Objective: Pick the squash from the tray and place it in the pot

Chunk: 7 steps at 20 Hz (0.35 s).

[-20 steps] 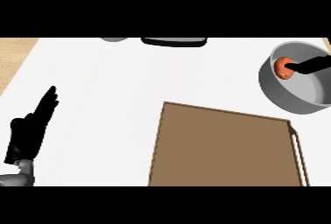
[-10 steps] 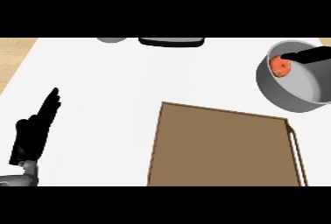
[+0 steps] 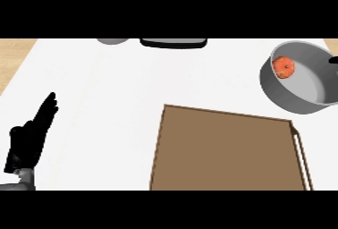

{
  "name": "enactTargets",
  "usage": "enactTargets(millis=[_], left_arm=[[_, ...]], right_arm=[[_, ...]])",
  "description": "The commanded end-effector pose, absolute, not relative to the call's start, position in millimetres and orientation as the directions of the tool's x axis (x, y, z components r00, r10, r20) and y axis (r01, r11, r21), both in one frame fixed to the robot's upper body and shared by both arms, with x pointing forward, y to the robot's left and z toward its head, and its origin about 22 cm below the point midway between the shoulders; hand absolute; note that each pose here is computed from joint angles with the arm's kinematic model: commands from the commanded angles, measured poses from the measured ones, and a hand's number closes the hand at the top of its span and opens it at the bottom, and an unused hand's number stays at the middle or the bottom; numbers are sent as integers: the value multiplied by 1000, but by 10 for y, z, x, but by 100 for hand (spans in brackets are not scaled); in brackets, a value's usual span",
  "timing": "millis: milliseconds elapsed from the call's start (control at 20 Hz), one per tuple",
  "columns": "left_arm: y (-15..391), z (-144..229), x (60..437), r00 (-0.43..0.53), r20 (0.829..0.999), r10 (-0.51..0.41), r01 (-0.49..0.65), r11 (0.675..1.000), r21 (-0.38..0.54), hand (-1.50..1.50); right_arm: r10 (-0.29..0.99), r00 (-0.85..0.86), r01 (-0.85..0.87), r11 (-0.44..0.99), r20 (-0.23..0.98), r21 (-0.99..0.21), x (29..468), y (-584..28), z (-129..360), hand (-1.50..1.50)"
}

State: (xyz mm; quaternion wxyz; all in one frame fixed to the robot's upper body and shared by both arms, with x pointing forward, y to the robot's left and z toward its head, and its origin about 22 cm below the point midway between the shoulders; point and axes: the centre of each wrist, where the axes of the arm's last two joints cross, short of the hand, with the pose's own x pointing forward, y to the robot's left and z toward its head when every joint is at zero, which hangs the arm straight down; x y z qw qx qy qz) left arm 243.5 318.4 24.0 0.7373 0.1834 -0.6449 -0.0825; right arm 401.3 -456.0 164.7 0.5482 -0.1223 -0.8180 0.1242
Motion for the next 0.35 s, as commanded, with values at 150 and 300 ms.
enactTargets(millis=[150, 300], left_arm=[[3210, 241, 2443, 160, 921, -356, -124, 918, 376, 0], [3187, 217, 2460, 151, 926, -346, -138, 920, 366, 0]], right_arm=[[232, -371, 19, 970, 899, -242, 3670, -5029, 1696, -150], [227, -375, 19, 971, 899, -237, 3357, -5346, 1635, -150]])
